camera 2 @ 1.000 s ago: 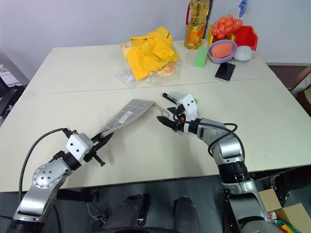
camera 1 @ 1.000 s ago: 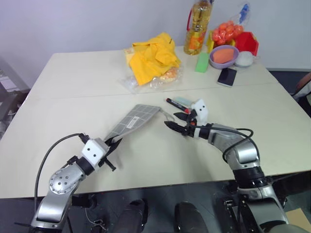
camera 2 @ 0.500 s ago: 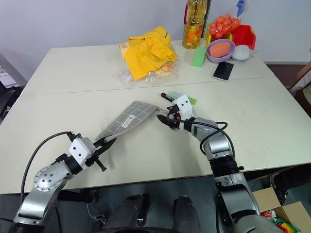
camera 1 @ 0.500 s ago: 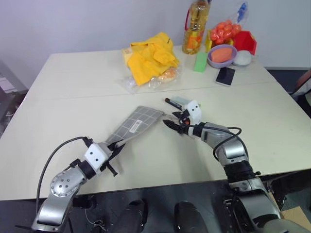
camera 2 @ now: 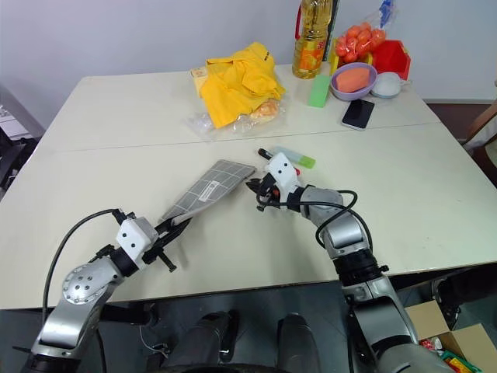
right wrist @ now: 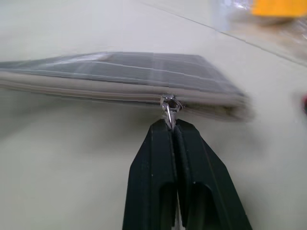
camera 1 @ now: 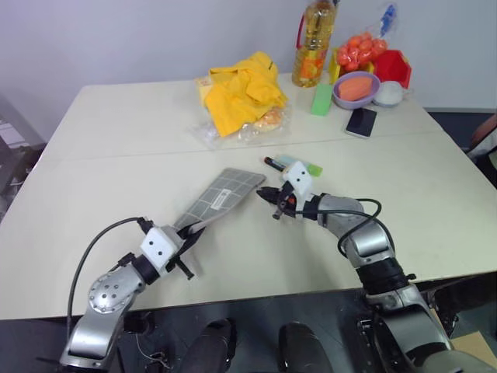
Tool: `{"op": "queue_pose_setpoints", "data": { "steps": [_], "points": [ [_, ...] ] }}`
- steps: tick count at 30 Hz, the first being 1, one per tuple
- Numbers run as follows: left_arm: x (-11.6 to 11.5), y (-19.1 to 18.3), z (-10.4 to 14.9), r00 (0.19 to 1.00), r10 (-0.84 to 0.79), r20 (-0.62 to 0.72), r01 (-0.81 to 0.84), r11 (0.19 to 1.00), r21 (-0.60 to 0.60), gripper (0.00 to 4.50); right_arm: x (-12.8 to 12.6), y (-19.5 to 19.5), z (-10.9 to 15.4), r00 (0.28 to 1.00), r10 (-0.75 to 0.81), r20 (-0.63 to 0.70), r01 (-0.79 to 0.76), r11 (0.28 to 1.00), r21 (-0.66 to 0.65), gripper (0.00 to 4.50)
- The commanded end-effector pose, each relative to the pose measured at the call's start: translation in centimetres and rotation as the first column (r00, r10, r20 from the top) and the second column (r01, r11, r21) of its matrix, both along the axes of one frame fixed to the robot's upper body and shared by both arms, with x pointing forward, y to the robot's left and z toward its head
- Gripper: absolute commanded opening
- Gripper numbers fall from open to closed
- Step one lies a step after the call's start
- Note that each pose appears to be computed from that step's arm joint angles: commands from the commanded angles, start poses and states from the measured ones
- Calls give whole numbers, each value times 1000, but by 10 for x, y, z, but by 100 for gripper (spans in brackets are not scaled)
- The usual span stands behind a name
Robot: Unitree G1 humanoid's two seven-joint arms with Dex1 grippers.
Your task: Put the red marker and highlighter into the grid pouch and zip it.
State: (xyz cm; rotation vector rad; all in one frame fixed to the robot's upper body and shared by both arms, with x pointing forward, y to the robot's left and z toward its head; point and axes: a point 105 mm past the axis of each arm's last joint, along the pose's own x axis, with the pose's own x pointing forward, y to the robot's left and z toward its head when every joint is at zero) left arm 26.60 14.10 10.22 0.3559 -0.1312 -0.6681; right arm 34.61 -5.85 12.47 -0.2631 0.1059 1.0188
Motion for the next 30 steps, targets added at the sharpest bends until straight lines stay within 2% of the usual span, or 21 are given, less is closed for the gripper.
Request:
{"op": "queue_pose_setpoints", "data": {
  "steps": [1, 7, 14, 17, 19, 23, 26, 30],
  "points": [
    [4, -17, 11, 999, 17, 47, -16, 999, -39, 0, -33, 33, 20, 973, 217, 80, -214, 976, -36, 3],
    [16, -28, 17, 996, 64, 58, -59, 994, -88, 0, -65, 60, 25, 919, 387, 78, -382, 922, -68, 3],
    [28, -25, 20, 989, 127, 72, -120, 988, -101, 0, -66, 65, 31, 914, 400, 68, -398, 916, -42, 3],
    [31, -18, 26, 981, 174, 90, -162, 979, -125, 0, -59, 55, 33, 933, 355, 59, -353, 935, -32, 94],
    [31, -14, 27, 977, 188, 105, -176, 978, -111, 0, -50, 43, 34, 950, 306, 67, -304, 952, -42, 196],
    [29, -1, 27, 972, 203, 122, -195, 978, -70, 0, -11, 1, 39, 994, 70, 86, -65, 996, -56, 396],
    [29, 8, 23, 969, 208, 134, -207, 978, -21, 0, 20, -33, 35, 990, -126, 63, 130, 989, -66, 396],
    [31, 13, 22, 966, 211, 148, -215, 977, 10, 0, 48, -63, 28, 958, -287, 15, 287, 956, -57, 396]
  ]
}}
